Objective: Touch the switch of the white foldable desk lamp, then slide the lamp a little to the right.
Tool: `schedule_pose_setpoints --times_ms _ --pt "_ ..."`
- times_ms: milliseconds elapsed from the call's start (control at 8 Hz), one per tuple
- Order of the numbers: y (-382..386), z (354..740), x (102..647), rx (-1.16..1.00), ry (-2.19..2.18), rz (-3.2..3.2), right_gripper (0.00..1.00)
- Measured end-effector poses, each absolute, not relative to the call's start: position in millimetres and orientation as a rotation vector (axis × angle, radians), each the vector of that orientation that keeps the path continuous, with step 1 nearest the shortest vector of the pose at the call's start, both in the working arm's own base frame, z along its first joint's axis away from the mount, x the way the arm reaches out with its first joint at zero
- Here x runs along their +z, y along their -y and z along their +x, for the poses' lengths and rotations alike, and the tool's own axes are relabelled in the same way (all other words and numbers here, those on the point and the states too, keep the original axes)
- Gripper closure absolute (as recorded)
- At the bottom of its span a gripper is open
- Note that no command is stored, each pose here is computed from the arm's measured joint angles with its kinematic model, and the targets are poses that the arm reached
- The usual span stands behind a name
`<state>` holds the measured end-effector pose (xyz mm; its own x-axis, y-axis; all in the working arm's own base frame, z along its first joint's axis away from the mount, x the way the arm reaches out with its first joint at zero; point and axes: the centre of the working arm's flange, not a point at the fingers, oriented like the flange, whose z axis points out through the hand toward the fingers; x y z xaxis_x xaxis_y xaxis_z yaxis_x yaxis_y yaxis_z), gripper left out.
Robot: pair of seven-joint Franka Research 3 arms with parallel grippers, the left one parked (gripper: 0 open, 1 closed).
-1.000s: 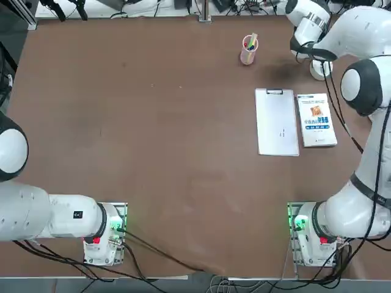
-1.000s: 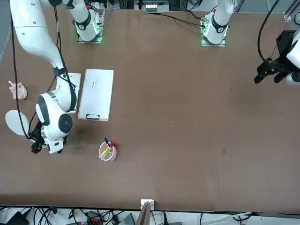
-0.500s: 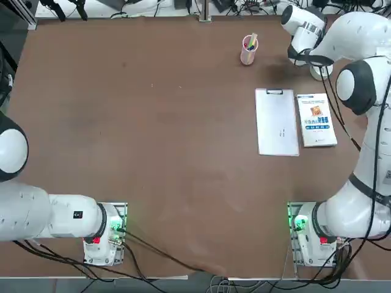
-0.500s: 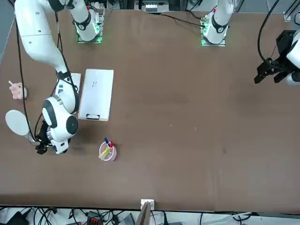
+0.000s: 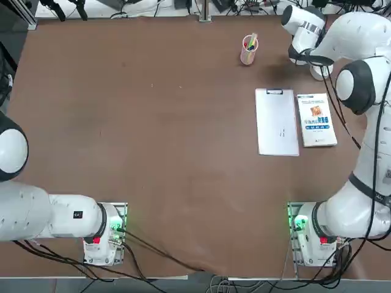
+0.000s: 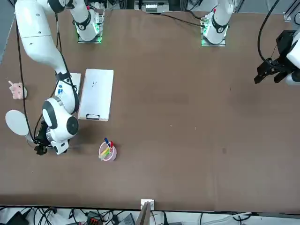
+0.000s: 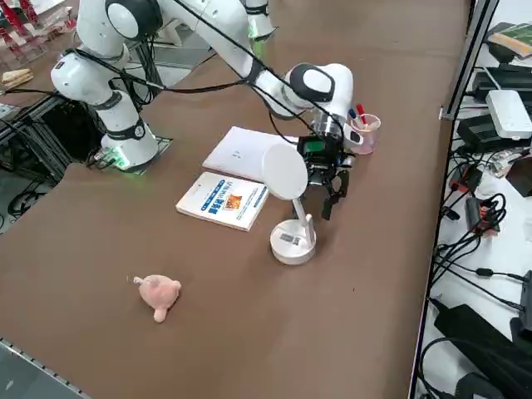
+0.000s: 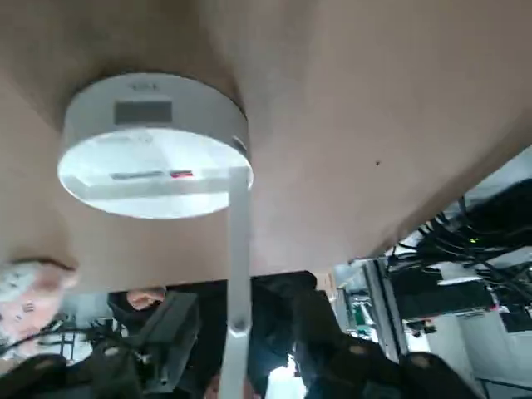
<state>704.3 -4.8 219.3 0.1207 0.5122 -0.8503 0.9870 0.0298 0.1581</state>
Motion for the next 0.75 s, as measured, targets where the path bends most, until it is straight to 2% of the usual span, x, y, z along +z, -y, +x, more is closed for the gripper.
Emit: schedule_pose_setpoints --times_ms 250,625,750 --pt "7 707 217 -0.758 -1.512 1.573 0.41" --pt "30 706 213 -0.795 -1.514 1.576 0.46" --pt "34 706 213 -0.805 -1.522 1.572 0.60"
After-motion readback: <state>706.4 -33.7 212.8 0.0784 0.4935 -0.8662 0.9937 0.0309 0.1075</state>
